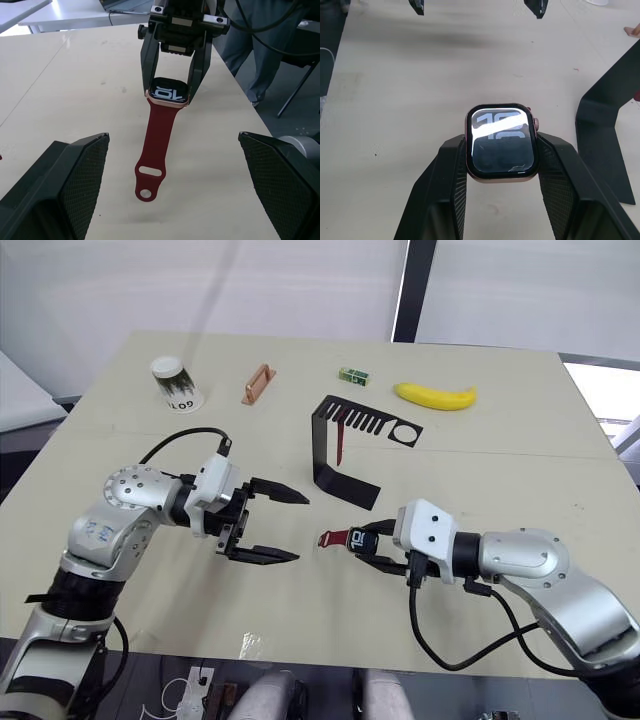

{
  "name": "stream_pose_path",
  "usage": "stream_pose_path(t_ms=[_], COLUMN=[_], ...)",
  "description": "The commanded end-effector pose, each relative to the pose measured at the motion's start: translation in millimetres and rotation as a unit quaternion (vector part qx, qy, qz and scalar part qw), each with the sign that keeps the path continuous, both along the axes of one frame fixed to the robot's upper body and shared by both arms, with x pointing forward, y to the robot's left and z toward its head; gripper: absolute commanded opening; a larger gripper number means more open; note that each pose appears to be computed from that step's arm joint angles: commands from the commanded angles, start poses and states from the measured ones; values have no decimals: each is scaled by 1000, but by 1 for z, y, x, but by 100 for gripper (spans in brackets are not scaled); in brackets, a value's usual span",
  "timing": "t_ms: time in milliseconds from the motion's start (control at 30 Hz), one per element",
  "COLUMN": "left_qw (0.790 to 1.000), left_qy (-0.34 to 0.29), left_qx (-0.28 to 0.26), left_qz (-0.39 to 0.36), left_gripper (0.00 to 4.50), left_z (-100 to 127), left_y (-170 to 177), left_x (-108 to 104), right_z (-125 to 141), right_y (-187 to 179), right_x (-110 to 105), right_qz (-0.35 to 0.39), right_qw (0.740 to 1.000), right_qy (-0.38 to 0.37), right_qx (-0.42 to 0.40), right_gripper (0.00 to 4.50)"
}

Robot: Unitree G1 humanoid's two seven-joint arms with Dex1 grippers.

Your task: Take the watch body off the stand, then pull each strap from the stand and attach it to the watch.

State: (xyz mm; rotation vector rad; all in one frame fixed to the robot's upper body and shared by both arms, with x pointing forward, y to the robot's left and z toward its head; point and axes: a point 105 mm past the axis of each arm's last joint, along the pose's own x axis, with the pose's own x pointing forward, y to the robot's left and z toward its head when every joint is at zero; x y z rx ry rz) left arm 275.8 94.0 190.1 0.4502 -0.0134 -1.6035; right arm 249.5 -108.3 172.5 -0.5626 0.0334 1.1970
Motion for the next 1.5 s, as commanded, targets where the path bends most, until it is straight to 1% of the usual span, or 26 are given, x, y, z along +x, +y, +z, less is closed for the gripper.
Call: stream_pose_path(t_ms=[33, 100, 167, 233, 333, 433, 500, 600, 667, 700, 800, 867, 900, 967, 1033, 1067, 1133, 1233, 1267, 1333, 1367, 1433, 1500], left_qw=[999, 998, 997, 996, 996, 996, 996, 997, 997, 997, 996, 994, 991, 981, 964, 954, 936, 896, 885, 871, 866, 865, 872], left_qy=[-18, -14, -7, -3, 0, -4, -13, -11, -9, -6, 7, 17, 25, 45, 66, 74, 85, 82, 80, 74, 72, 68, 58], left_qx=[41, 55, 62, 65, 64, 61, 59, 49, 46, 41, 21, 13, 5, -19, -46, -58, -75, -104, -111, -119, -121, -120, -126], left_qz=[26, 42, 54, 63, 65, 68, 72, 66, 66, 67, 89, 107, 129, 190, 252, 284, 334, 424, 446, 472, 479, 483, 469], left_gripper=[446, 446, 446, 446, 446, 446, 446, 446, 450, 450, 450, 450, 450, 450, 450, 450, 450, 450, 450, 450, 450, 450, 450], left_z=[-3, -7, -9, -10, -11, -14, -16, -16, -16, -16, -16, -17, -18, -20, -20, -19, -17, -13, -13, -11, -10, -6, 0], left_y=[27, 40, 49, 55, 56, 55, 54, 49, 48, 48, 51, 54, 58, 75, 94, 106, 128, 170, 181, 196, 201, 204, 193], left_x=[-1, -1, -2, -4, -7, -8, -7, -9, -10, -10, -10, -11, -10, -9, -9, -9, -9, -4, -3, -3, -3, -3, 0], right_z=[-6, -15, -30, -45, -59, -66, -67, -65, -61, -57, -37, -29, -23, -8, 1, 3, 3, -1, -2, -4, -4, -2, 2], right_y=[20, 30, 34, 36, 36, 37, 38, 36, 35, 34, 17, 8, -3, -35, -68, -87, -115, -160, -173, -190, -195, -197, -186], right_x=[4, 10, 14, 14, 18, 19, 20, 23, 24, 23, 22, 17, 13, 2, -8, -13, -25, -40, -45, -53, -56, -55, -47], right_qz=[33, 38, 40, 45, 38, 38, 39, 35, 34, 39, 21, 11, -6, -55, -122, -160, -214, -304, -333, -369, -382, -391, -380], right_qw=[999, 999, 998, 997, 996, 996, 996, 996, 996, 997, 999, 999, 999, 997, 990, 984, 973, 948, 939, 924, 919, 913, 916], right_qy=[6, 21, 38, 56, 67, 69, 68, 67, 63, 58, 39, 38, 42, 45, 47, 50, 54, 49, 46, 44, 41, 34, 27], right_qx=[19, 24, 8, -14, -35, -48, -50, -50, -47, -44, -27, -14, -1, 30, 56, 66, 71, 73, 77, 86, 91, 108, 129], right_gripper=[151, 151, 151, 151, 151, 151, 151, 151, 256, 298, 448, 448, 448, 448, 448, 448, 448, 448, 448, 448, 448, 448, 448])
